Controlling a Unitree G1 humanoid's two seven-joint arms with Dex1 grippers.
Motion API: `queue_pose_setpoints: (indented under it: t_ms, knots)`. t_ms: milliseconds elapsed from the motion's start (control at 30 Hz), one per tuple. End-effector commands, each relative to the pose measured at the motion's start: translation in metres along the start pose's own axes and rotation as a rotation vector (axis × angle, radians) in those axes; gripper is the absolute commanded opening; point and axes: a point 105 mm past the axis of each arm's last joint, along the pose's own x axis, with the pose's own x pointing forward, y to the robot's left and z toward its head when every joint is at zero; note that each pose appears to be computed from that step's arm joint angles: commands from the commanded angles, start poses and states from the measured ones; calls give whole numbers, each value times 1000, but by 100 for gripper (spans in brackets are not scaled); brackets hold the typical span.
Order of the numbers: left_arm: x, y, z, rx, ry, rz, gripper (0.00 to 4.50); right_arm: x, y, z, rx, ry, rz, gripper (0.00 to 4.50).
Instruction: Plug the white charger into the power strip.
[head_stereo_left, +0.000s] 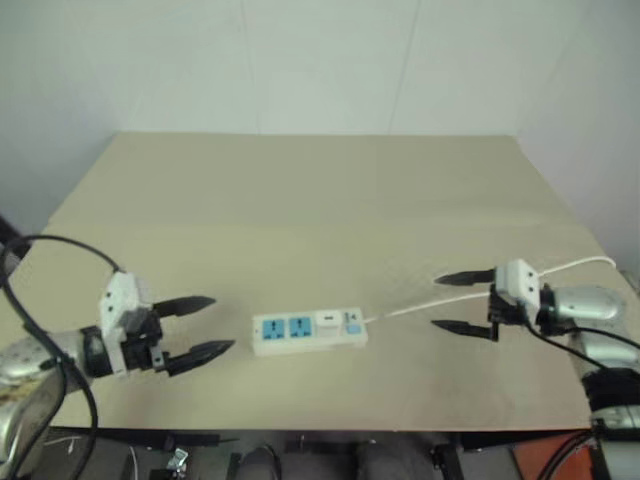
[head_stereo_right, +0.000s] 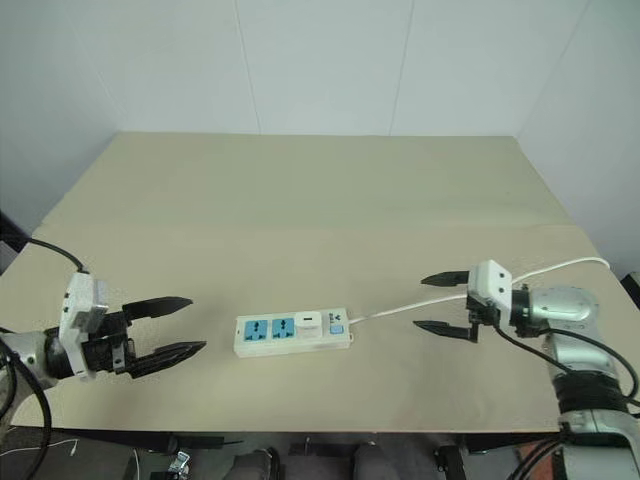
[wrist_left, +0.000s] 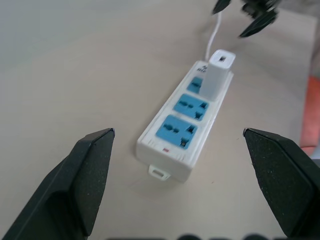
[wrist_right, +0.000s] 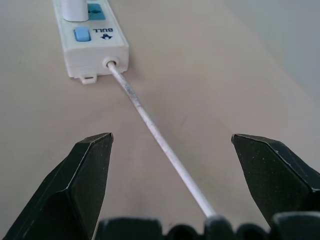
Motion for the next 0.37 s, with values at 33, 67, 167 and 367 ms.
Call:
queue_pose_setpoints:
  t_ms: [33, 67, 167, 367]
  knots:
    - [-5, -1, 13, 69, -30, 68, 450, -17, -3, 14, 3, -23, -36, 446]
    - [-6, -2, 13, 59, -27, 78, 450, -19, -3, 15, 6, -20, -49, 446]
    - [-6, -3, 11, 79, -42, 118, 450, -24, -4, 17, 16, -23, -78, 446]
    - [1, -1, 5, 75, 4, 148, 450, -20, 2, 10, 62, 67, -65, 446]
